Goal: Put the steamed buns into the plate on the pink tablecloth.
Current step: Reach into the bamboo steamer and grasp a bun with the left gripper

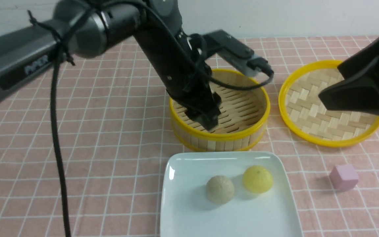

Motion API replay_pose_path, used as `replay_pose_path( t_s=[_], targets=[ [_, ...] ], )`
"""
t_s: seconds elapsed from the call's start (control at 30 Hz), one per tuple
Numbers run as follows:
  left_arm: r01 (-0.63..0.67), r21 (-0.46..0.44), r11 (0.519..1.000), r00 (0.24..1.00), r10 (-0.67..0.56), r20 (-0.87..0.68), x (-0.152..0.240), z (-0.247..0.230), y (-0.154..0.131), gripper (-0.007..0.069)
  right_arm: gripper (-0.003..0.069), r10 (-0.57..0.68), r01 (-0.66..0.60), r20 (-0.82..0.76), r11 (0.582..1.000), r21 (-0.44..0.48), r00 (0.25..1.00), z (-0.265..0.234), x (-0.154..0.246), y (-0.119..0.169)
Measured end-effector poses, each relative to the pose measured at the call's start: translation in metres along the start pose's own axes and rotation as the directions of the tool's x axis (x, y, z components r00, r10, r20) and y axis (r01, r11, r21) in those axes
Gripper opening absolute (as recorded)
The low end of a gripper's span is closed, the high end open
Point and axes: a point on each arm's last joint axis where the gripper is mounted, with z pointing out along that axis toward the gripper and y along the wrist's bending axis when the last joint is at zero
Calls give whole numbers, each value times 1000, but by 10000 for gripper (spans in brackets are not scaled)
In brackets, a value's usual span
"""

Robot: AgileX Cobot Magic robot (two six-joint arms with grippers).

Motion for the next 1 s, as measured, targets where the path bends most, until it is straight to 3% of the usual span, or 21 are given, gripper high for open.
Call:
replay_pose_path(
  t_s=[0.17,0.33,0.6,0.77,1.0],
  targets=[
    [41,-281,959,999,-30,43,-4,-28,23,407,494,2,-2,-5,1000,-6,1000,0,0,1],
    [105,-339,935,984,-49,169,-16,-23,31,404,494,3,-3,-18,1000,-19,1000,0,2,2],
    [192,-285,939,943,-95,319,-28,22,48,404,494,24,-25,-41,999,-34,999,0,4,3],
    [285,-166,944,916,-218,337,-18,70,67,404,494,29,-30,-43,999,-34,999,0,4,3],
    [272,-66,960,911,-235,338,-16,107,67,404,494,30,-31,-42,999,-35,999,0,4,3]
  ],
)
